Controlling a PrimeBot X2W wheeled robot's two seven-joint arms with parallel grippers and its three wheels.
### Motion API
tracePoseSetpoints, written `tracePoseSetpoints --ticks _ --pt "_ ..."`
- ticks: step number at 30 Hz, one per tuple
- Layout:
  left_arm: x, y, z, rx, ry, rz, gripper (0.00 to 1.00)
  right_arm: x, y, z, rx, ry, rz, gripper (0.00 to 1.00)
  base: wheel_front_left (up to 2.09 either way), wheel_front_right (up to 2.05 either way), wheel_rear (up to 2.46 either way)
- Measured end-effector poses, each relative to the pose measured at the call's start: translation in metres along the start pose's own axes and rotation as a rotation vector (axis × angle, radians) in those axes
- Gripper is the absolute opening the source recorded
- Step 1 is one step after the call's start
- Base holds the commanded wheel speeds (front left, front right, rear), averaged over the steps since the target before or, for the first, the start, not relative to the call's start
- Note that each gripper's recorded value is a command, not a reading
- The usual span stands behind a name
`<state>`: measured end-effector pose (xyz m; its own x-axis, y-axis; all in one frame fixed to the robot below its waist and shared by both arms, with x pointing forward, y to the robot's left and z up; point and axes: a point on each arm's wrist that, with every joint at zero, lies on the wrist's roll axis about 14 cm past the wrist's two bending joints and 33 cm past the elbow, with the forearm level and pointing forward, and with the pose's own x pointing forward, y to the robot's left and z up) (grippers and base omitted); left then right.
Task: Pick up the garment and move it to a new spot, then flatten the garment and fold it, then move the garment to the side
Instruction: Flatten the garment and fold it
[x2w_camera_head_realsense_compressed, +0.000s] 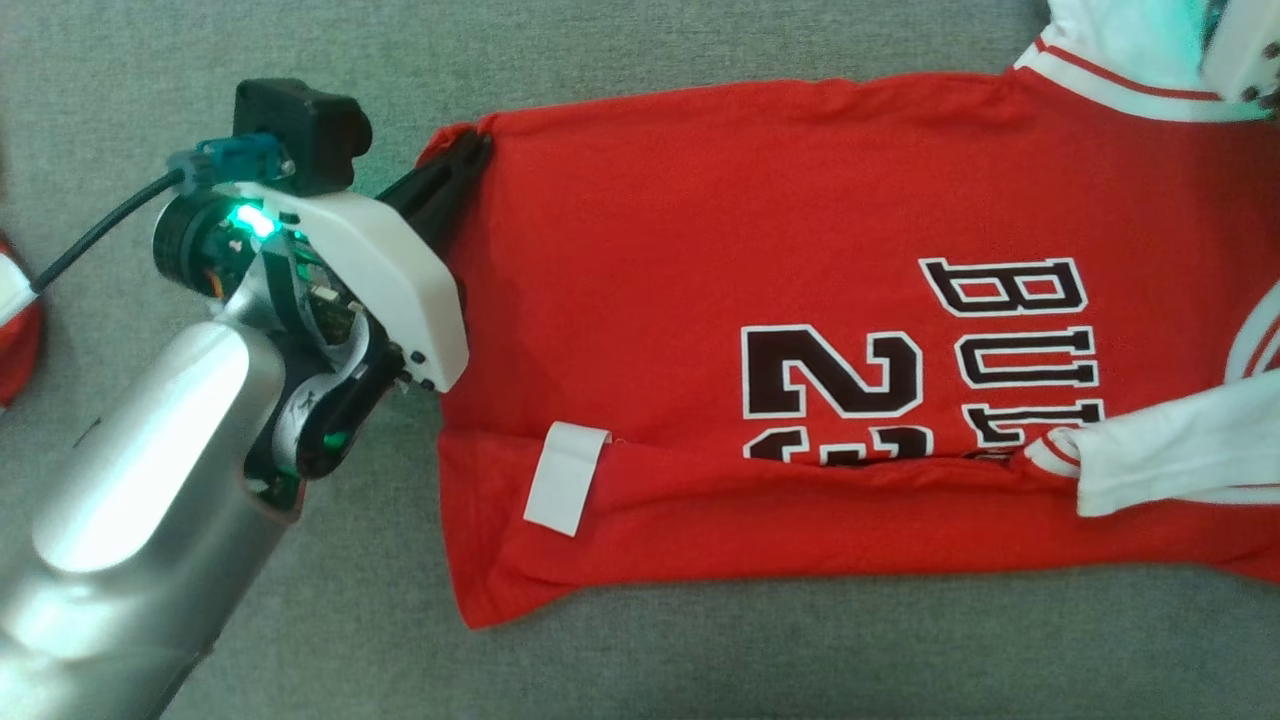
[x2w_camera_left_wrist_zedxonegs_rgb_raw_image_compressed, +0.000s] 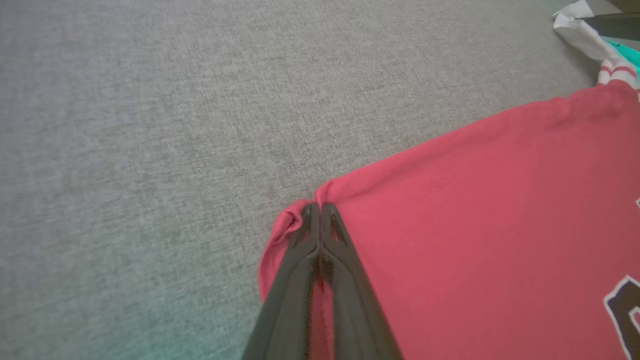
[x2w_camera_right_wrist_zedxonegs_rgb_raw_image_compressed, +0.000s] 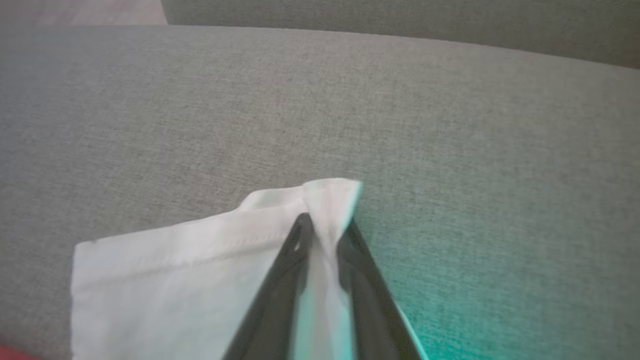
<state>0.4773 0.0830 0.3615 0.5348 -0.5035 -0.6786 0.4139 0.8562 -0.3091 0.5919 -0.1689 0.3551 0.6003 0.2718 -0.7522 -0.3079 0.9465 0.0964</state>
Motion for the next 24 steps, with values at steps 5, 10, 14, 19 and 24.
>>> tracePoseSetpoints --ticks 5,10,14,19,24 --pt "0.001 -0.003 0.004 -0.003 -0.022 -0.007 0.0 -0.009 -0.007 0.017 0.01 -0.112 -0.016 0.0 0.0 0.0 0.0" --pt "-0.003 -0.003 0.014 -0.023 -0.061 -0.001 0.0 -0.03 -0.036 0.043 0.05 -0.266 -0.101 0.0 0.0 0.0 0.0" --pt "-0.009 -0.005 0.032 -0.029 -0.123 0.002 0.0 -0.047 -0.045 0.055 0.078 -0.329 -0.131 0.0 0.0 0.0 0.0" --pt "-0.018 -0.015 0.055 -0.034 -0.208 -0.022 0.0 -0.063 -0.039 0.062 0.056 -0.358 -0.12 0.0 0.0 0.0 0.0" --pt "-0.034 -0.035 0.055 -0.07 -0.273 -0.064 0.0 -0.09 -0.027 0.044 0.028 -0.377 -0.098 0.0 0.0 0.0 0.0"
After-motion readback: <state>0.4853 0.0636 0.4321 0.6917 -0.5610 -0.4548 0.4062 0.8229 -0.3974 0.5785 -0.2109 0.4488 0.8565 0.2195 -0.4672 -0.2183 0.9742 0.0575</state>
